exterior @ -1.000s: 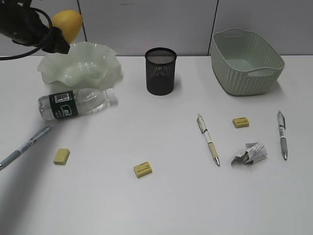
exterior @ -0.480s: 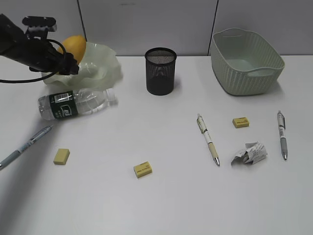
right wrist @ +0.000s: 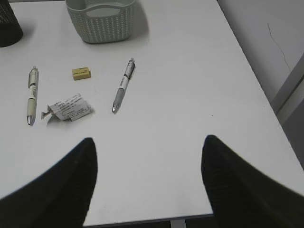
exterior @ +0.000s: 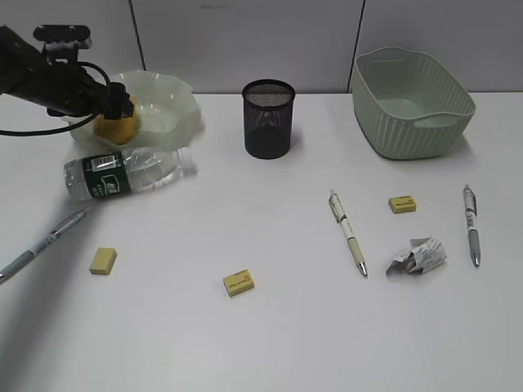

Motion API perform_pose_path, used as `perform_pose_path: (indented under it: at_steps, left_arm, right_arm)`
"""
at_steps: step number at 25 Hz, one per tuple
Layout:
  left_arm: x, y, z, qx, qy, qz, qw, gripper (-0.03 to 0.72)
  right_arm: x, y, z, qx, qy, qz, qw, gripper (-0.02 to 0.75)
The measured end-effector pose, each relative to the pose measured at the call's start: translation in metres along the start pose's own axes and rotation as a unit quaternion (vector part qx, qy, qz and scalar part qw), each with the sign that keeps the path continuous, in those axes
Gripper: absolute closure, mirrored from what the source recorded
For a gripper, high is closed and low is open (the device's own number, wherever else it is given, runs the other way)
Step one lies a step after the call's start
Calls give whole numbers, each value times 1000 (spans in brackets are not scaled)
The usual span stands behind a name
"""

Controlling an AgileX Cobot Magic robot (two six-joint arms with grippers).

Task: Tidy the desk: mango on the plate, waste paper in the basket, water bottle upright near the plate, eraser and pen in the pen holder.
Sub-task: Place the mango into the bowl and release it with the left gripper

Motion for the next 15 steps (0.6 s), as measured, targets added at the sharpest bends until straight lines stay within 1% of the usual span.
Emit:
perform_pose_path:
  at_steps: [4, 8, 12, 15]
  left_arm:
    - [-6, 14, -14, -14, -6, 6, 1000, 34]
    - [-17, 35, -42, -28, -28, 16, 999, 64]
    - [-30, 43, -70, -7, -73, 26, 997, 88]
    - [-42, 41, -90, 28, -117, 38, 992, 94]
  right_arm:
    - [0, 0, 0, 0, 0, 0, 1000, 197]
    - [0, 0, 0, 0, 0, 0, 1000, 197]
    - [0, 0, 0, 0, 0, 0, 1000, 197]
    - [0, 0, 0, 0, 0, 0, 1000, 197]
Point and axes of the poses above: a point on each arm's last joint axis where the gripper is mounted, z pointing out along that axis toward the gripper, x along the wrist's bending axis when the last joint is at zero, y = z × x, the point moved 4 cm from there along z, pointing out along that axis toward the gripper, and after that the axes turned 9 degrees about z, right-handed, at the moved point
